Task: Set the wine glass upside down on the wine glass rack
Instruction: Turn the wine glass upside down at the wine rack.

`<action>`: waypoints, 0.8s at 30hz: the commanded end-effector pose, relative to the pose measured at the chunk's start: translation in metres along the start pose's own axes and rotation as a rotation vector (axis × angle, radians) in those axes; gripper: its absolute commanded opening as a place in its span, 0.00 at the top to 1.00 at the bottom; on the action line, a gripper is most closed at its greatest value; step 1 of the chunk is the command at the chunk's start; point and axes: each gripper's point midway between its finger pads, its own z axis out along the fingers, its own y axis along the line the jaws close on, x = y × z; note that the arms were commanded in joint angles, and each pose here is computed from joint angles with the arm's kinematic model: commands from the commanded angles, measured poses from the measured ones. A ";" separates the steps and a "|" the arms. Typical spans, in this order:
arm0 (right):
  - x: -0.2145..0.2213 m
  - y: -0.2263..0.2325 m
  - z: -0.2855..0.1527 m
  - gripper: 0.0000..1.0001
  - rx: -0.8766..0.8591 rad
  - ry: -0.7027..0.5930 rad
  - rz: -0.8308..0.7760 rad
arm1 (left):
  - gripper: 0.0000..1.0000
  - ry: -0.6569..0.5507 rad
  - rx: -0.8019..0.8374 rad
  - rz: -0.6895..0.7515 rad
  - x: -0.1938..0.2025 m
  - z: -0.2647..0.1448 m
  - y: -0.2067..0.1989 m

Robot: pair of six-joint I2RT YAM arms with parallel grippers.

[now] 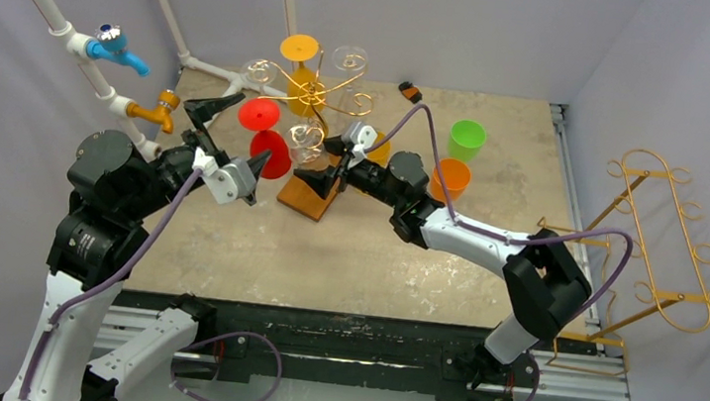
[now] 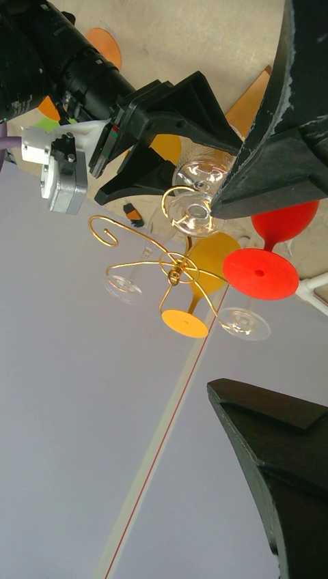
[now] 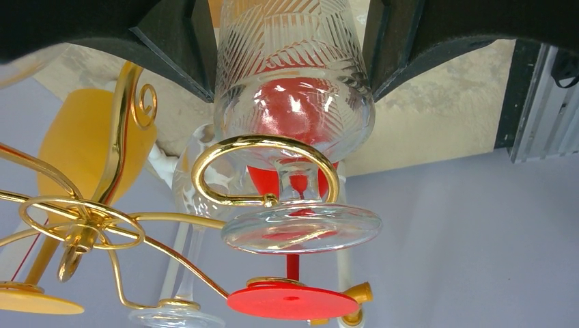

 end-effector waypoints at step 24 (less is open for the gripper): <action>-0.055 -0.008 -0.020 0.74 0.085 -0.243 -0.002 | 0.05 0.002 -0.024 0.017 0.000 0.000 0.005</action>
